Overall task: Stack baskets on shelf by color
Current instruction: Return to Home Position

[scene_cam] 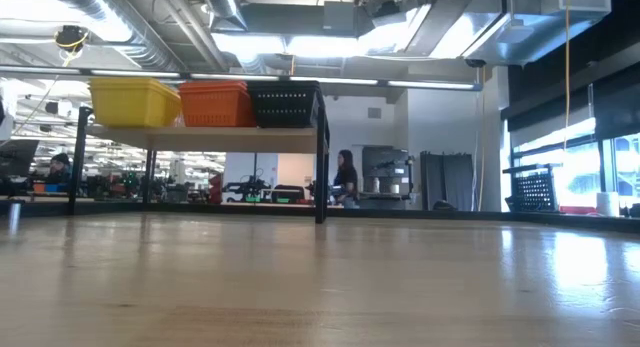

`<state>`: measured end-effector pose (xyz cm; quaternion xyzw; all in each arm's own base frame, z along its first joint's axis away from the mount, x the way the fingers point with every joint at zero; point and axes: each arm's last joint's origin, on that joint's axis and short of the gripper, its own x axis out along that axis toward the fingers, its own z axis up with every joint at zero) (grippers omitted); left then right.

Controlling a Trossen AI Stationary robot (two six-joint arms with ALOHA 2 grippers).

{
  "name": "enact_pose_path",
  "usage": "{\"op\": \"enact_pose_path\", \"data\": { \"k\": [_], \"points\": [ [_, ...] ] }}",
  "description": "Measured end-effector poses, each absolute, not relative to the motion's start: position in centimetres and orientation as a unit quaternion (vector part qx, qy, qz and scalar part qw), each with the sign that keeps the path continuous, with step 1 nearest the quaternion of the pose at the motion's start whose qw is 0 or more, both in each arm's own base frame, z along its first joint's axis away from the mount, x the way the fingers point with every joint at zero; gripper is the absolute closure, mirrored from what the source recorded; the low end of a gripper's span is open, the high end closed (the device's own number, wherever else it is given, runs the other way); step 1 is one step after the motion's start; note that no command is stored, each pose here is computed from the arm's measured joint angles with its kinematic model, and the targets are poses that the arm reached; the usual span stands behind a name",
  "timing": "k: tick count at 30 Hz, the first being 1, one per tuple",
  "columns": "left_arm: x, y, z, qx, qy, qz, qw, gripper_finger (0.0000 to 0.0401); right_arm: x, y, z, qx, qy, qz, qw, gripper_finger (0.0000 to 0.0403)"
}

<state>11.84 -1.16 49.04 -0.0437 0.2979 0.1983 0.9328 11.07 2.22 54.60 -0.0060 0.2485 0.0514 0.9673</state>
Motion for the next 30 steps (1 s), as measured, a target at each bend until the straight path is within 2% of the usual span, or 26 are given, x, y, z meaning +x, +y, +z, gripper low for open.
{"op": "enact_pose_path", "data": {
  "k": [9,20,30],
  "points": [
    [8.3,-1.4,44.7,-0.082,0.260,0.186,0.944,0.0401,9.5,2.0,51.2,0.020,0.219,0.030,0.975,0.0402],
    [4.6,-0.3,40.4,-0.110,0.112,0.108,0.982,0.0401,6.8,1.3,45.4,0.053,0.106,0.035,0.992,0.0403],
    [1.6,0.8,36.6,-0.136,0.014,0.052,0.989,0.0401,3.9,0.4,40.6,0.075,0.025,0.030,0.996,0.0403]
  ]
}}
